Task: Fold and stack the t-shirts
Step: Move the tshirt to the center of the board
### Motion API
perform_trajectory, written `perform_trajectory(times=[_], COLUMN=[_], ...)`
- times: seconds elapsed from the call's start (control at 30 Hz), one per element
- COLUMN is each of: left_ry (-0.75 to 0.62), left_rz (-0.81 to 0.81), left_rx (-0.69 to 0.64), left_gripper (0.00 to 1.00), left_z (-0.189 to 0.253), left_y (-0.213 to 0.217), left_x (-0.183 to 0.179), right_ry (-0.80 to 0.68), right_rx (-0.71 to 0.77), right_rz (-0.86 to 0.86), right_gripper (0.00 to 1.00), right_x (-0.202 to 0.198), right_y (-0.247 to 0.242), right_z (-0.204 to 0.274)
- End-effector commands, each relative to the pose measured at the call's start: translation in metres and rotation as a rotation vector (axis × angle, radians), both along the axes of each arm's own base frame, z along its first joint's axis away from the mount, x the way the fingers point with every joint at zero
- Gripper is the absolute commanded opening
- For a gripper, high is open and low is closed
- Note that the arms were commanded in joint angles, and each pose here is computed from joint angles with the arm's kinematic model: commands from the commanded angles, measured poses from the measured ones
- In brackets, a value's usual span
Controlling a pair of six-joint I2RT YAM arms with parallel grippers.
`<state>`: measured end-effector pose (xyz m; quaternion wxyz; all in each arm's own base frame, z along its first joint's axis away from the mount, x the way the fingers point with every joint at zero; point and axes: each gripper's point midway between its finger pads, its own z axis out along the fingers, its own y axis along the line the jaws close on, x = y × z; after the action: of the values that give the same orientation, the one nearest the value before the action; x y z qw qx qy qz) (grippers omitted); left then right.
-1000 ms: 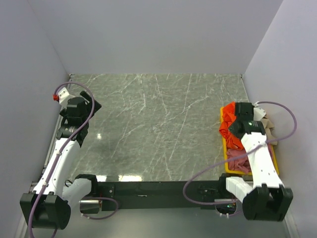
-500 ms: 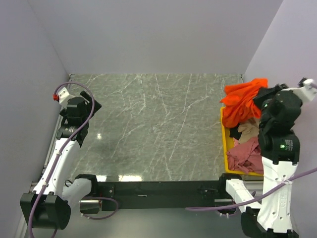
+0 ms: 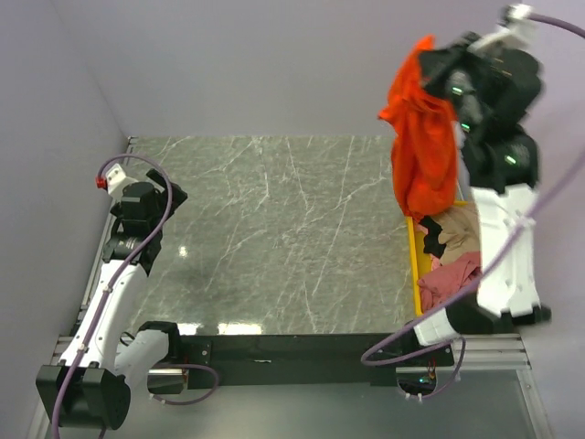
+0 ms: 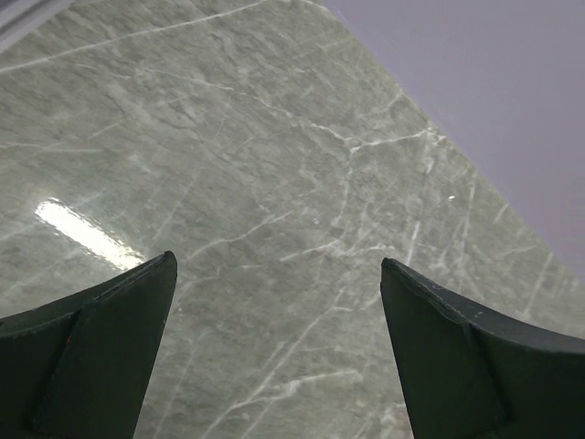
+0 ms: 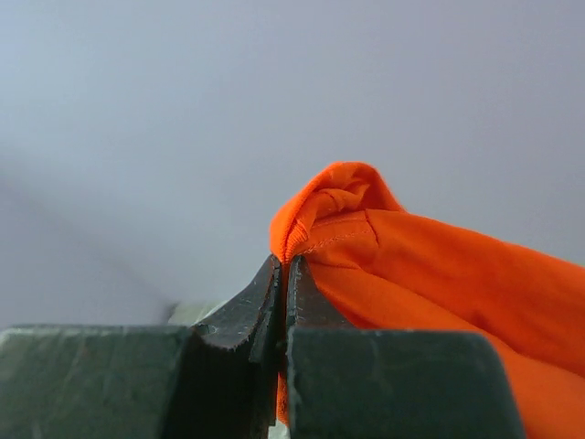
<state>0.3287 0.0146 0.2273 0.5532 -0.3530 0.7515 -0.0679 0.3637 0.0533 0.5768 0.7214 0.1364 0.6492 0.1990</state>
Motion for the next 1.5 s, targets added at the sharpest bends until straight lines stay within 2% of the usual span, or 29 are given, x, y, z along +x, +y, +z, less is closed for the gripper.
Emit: perform_trajectory(times=[0.0, 0.07, 0.13, 0.17, 0.2, 0.23, 0.33, 0.4, 0.5, 0.53, 0.6, 0.67, 0.73, 0.77, 0.8, 0.83, 0.87, 0.9, 0.93, 1.0, 1.03, 1.07, 1.1, 1.13, 1.3, 1.47], left_ry=[-0.080, -0.089, -0.061, -0.048, -0.051, -0.006, -0.014, -0.008, -0.039, -0.052, -0.053, -0.068, -0.062, -0.066, -0.062, -0.054, -0.045, -0.026, -0.016, 0.027, 0.044, 0.087, 0.110, 0.138, 0.298, 0.443], left_rz=[-0.003, -0.002, 0.030, 0.063, 0.120, 0.166, 0.268, 0.313, 0.353, 0.360, 0.383, 0.430, 0.457, 0.460, 0.464, 0.468, 0.469, 0.464, 0.459, 0.442, 0.413, 0.404, 0.389, 0.367, 0.319, 0.328], left_rx=[-0.086, -0.130, -0.155, -0.160, -0.155, -0.168, -0.160, -0.157, -0.172, -0.184, -0.188, -0.209, -0.219, -0.225, -0.227, -0.229, -0.230, -0.232, -0.235, -0.230, -0.240, -0.235, -0.238, -0.249, -0.260, -0.253], left_gripper=[0.99, 0.99, 0.99, 0.99, 0.99, 0.99, 0.99, 0.99, 0.99, 0.99, 0.99, 0.99, 0.99, 0.99, 0.99, 0.99, 0.99, 0.99, 0.99, 0.99, 0.99, 0.99, 0.99, 0.99, 0.99, 0.99], left_z=[0.020, 0.020, 0.017, 0.016, 0.022, 0.013, 0.023, 0.027, 0.034, 0.036, 0.036, 0.037, 0.034, 0.034, 0.031, 0.029, 0.025, 0.017, 0.013, -0.004, -0.010, -0.025, -0.034, -0.043, -0.095, -0.134], left_y=[-0.008, -0.011, -0.009, -0.005, 0.004, 0.009, 0.025, 0.032, 0.037, 0.038, 0.041, 0.046, 0.048, 0.048, 0.048, 0.048, 0.048, 0.046, 0.045, 0.041, 0.036, 0.033, 0.030, 0.025, 0.011, 0.006], left_x=[0.001, 0.002, -0.003, -0.006, -0.009, -0.018, -0.032, -0.046, -0.060, -0.063, -0.073, -0.080, -0.086, -0.088, -0.089, -0.089, -0.089, -0.089, -0.087, -0.084, -0.081, -0.079, -0.078, -0.076, -0.071, -0.075], right_ry=[-0.136, -0.221, -0.231, -0.278, -0.332, -0.375, -0.485, -0.577, -0.587, -0.516, -0.466, -0.288, -0.209, -0.058, -0.048, 0.010, 0.157, 0.201, 0.334, 0.456, 0.538, 0.572, 0.598, 0.617, 0.574, 0.631], right_rx=[-0.082, -0.066, -0.039, -0.009, 0.005, 0.025, 0.071, 0.081, 0.089, 0.080, 0.045, -0.010, -0.002, -0.013, 0.004, 0.012, 0.018, 0.015, 0.002, -0.038, -0.060, -0.088, -0.115, -0.146, -0.155, -0.122], right_rz=[0.227, 0.324, 0.434, 0.473, 0.564, 0.599, 0.704, 0.715, 0.731, 0.717, 0.624, 0.492, 0.476, 0.545, 0.539, 0.537, 0.534, 0.488, 0.436, 0.309, 0.233, 0.182, 0.145, 0.078, 0.007, 0.113], right_gripper=[0.00, 0.00, 0.00, 0.00, 0.00, 0.00, 0.00, 0.00, 0.00, 0.00, 0.00, 0.00, 0.00, 0.00, 0.00, 0.00, 0.00, 0.00, 0.02, 0.12, 0.24, 0.34, 0.57, 0.88, 0.91, 0.92], right_x=[0.021, 0.026, 0.040, 0.036, 0.035, 0.031, 0.014, -0.001, -0.020, -0.005, 0.001, 0.040, 0.037, 0.044, 0.043, 0.047, 0.049, 0.053, 0.050, 0.044, 0.037, 0.033, 0.025, 0.021, 0.008, -0.016], right_y=[0.082, 0.118, 0.166, 0.178, 0.209, 0.221, 0.267, 0.281, 0.288, 0.295, 0.275, 0.260, 0.236, 0.244, 0.219, 0.208, 0.200, 0.174, 0.157, 0.122, 0.101, 0.088, 0.077, 0.062, 0.045, 0.069], right_z=[0.030, 0.047, 0.041, 0.055, 0.058, 0.067, 0.081, 0.098, 0.102, 0.077, 0.067, 0.003, -0.024, -0.095, -0.105, -0.134, -0.205, -0.228, -0.289, -0.340, -0.374, -0.388, -0.395, -0.404, -0.384, -0.400])
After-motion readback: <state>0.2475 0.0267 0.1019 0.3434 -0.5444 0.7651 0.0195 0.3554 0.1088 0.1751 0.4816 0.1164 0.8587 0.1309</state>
